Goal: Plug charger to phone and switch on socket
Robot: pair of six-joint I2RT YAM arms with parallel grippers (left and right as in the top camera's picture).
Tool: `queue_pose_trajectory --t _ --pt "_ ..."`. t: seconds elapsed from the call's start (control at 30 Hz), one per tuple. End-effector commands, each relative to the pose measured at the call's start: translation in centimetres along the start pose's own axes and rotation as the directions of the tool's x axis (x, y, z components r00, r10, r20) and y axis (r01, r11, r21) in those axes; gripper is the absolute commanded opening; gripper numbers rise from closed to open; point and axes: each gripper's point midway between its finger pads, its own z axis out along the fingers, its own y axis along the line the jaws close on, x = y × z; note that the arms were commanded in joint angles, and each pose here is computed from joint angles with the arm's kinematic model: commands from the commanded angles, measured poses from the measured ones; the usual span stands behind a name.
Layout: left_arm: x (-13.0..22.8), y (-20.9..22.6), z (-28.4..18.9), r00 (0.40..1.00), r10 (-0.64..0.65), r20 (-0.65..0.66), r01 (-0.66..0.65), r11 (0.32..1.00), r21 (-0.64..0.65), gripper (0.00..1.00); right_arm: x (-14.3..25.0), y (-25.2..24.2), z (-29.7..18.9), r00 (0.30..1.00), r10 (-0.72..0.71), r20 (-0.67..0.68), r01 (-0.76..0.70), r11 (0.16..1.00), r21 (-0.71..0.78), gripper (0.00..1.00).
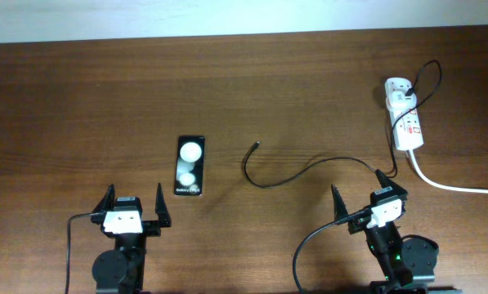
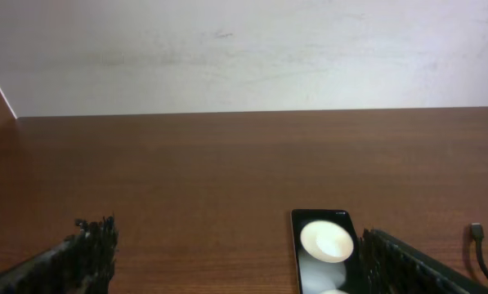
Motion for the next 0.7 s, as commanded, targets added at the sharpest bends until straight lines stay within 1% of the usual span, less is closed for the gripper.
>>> queue_pose_trajectory --t 0.0,0.57,0.6,0.67 --pt "0.1 0.1 0.0 1.0 0.015 0.003 -0.015 1.0 -0.005 0.99 0.2 0.0 0.0 1.0 0.007 -0.004 -0.007 1.0 0.002 0.99" --pt "0.1 0.1 0.0 1.0 0.015 0.003 -0.015 1.0 -0.005 0.99 0.2 0.0 0.0 1.0 0.007 -0.004 -0.007 1.0 0.002 0.99" --pt "-0.1 0.1 0.0 1.0 0.015 0.008 -0.015 1.0 -0.006 0.99 0.2 0.0 0.0 1.0 0.007 -0.004 -0.007 1.0 0.002 0.99" --pt "-1.5 0.2 -0.1 0.998 0.013 0.066 -0.012 1.0 -0.012 0.99 0.2 0.0 0.0 1.0 0.007 -0.004 -0.007 1.0 0.002 0.99"
